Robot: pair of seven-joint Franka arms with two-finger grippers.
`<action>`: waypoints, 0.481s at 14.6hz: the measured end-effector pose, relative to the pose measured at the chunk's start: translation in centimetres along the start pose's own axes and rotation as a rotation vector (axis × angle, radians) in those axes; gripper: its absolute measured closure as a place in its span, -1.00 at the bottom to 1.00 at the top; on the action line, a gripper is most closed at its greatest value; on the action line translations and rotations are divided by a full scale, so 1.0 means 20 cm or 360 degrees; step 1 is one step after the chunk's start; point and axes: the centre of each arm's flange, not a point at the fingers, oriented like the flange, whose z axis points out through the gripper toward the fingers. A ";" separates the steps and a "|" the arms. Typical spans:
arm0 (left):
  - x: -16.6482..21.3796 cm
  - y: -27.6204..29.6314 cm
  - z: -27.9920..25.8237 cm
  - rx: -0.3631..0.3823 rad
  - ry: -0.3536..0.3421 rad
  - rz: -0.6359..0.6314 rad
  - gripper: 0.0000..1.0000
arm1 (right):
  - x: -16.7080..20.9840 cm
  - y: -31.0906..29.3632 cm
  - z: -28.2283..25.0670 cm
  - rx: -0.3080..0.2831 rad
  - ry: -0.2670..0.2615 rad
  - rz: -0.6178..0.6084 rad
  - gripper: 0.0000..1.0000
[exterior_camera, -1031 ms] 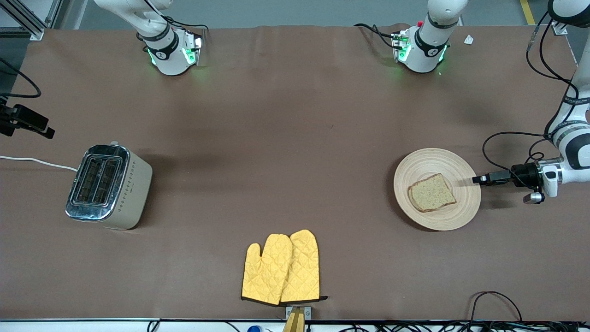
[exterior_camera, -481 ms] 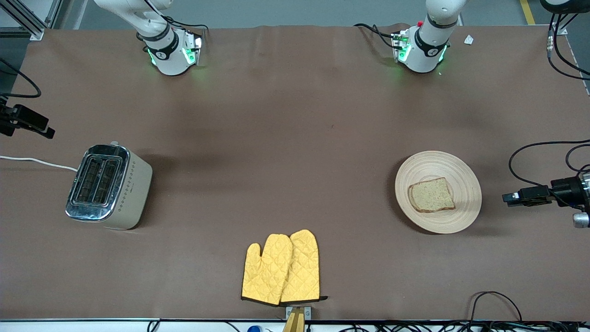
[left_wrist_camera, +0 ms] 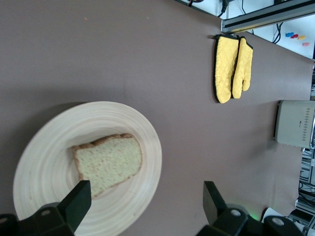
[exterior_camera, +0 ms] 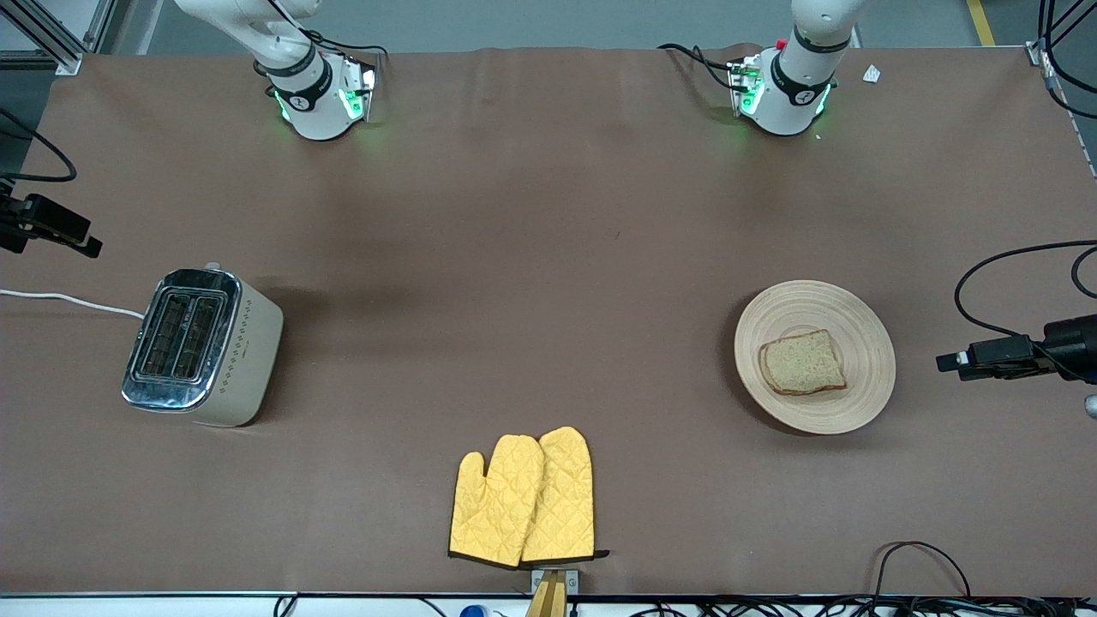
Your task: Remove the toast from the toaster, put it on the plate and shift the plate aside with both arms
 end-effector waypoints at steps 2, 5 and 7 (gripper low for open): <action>-0.02 0.21 -0.02 0.0057 -0.0034 -0.0019 -1.00 | 0.00 0.00 0.00 0.0000 0.0000 0.0000 -1.00; -0.05 0.49 -0.03 0.0172 -0.0038 0.0007 -1.00 | 0.00 0.00 0.00 0.0000 0.0000 0.0000 -1.00; -0.07 0.61 -0.03 0.0235 -0.0041 0.0053 -1.00 | 0.00 0.00 0.00 0.0000 0.0000 0.0000 -1.00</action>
